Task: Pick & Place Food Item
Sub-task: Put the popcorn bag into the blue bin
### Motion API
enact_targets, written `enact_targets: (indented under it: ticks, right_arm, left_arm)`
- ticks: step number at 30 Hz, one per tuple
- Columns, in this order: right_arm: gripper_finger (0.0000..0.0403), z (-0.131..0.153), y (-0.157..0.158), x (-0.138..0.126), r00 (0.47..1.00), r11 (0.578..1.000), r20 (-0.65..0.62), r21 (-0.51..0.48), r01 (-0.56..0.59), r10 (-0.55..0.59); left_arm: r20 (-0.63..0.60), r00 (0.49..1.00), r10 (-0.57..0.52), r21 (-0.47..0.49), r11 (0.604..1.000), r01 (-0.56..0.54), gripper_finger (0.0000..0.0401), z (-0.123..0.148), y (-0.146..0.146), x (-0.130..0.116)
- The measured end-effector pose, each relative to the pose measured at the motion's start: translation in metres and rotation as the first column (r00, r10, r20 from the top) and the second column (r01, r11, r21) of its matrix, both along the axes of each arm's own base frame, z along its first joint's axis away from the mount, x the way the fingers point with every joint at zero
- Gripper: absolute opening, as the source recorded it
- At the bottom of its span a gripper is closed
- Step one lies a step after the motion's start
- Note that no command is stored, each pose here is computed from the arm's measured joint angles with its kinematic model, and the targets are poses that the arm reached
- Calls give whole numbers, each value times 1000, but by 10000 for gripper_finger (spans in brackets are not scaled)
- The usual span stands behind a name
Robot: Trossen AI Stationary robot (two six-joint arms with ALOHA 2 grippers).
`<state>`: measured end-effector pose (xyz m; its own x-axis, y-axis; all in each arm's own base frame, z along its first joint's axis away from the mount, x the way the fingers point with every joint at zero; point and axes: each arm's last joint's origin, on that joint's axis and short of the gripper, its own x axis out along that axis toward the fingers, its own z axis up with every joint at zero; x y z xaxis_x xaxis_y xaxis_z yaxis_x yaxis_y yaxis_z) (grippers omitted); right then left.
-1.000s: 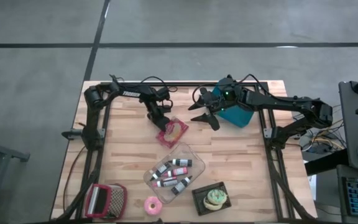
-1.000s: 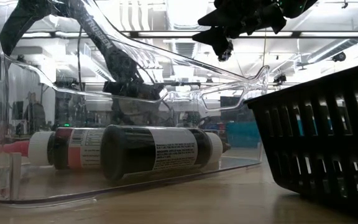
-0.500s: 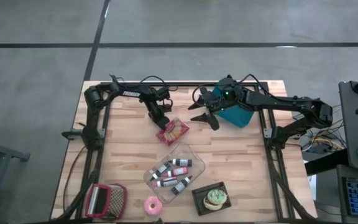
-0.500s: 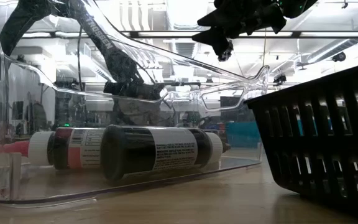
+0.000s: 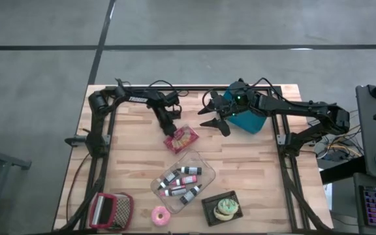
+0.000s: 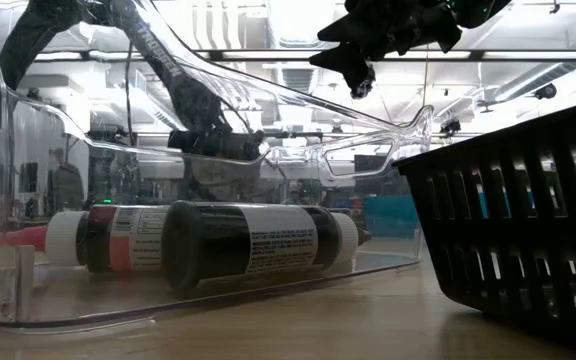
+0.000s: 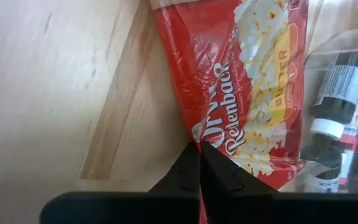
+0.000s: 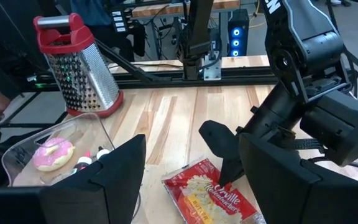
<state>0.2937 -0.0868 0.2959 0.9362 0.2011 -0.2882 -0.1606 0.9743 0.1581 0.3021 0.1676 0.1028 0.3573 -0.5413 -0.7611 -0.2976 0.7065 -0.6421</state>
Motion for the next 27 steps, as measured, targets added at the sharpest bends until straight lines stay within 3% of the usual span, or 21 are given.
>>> enact_targets:
  ticks: [8,20,27]
  right_arm:
    - [253,0,0,0,1000,1000,2,-1,0,0]
    - [253,4,0,1,999,999,50,-36,-6,8]
    - [253,4,5,-14,964,994,263,-105,3,25]
  left_arm:
    - [57,998,-16,108,994,10,0,33,-4,0]
    - [120,993,-8,177,984,-14,0,65,-2,5]
    - [189,982,-28,223,975,-16,0,75,-3,12]
